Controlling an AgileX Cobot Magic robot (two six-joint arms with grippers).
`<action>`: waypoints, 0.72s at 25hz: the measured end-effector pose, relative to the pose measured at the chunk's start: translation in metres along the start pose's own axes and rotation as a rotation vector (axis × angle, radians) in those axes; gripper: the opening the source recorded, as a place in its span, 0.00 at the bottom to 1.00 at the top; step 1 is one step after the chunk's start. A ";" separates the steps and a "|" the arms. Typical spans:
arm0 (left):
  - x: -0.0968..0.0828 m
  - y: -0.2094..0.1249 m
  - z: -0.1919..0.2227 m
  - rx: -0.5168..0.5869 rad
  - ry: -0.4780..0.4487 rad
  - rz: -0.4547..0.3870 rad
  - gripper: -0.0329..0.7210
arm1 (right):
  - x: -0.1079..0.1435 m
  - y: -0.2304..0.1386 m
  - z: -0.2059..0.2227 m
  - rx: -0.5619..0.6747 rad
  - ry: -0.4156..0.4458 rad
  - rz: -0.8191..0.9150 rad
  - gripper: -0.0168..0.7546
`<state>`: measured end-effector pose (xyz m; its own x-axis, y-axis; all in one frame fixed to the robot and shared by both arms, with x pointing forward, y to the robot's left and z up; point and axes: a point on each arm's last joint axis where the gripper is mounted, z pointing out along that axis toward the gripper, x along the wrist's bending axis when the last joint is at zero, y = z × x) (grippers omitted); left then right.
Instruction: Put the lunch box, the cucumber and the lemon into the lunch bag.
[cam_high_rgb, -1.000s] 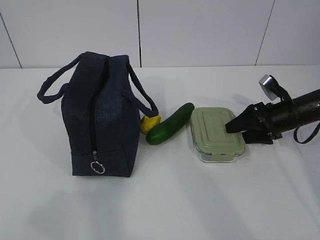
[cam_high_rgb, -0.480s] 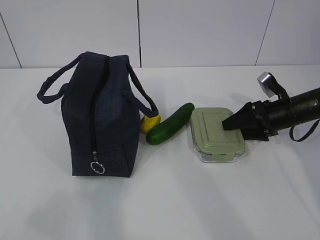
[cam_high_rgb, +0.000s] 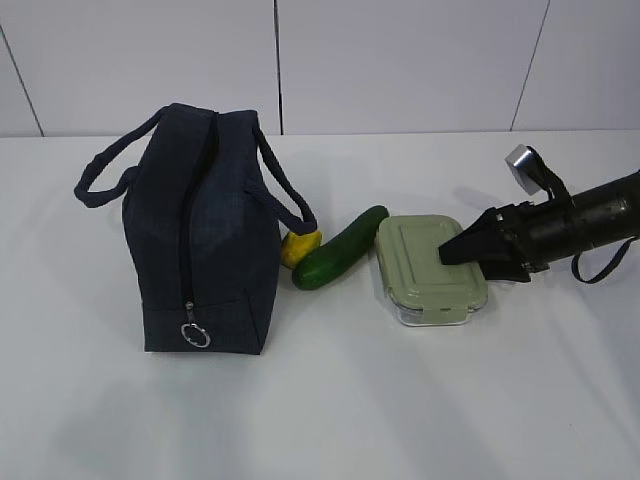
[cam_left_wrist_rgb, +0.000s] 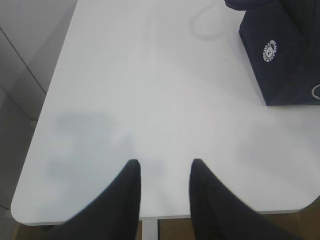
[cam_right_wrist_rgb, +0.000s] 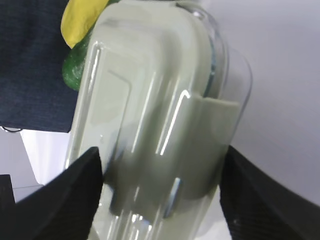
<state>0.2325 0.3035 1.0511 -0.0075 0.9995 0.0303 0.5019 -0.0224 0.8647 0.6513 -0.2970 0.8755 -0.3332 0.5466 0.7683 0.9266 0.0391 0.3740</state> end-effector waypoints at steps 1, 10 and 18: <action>0.000 0.000 0.000 0.000 0.000 0.000 0.34 | 0.000 0.000 0.000 0.004 -0.002 -0.002 0.72; 0.000 0.000 0.000 0.000 0.000 0.000 0.34 | 0.001 -0.001 0.000 0.016 0.014 0.007 0.56; 0.000 0.000 0.000 0.000 0.000 0.000 0.34 | 0.002 -0.003 0.000 0.028 0.021 0.018 0.53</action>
<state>0.2325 0.3035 1.0511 -0.0075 0.9995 0.0303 0.5019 -0.0224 0.8647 0.6483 -0.2960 0.8760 -0.3198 0.5299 0.7855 0.9369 0.0529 0.3457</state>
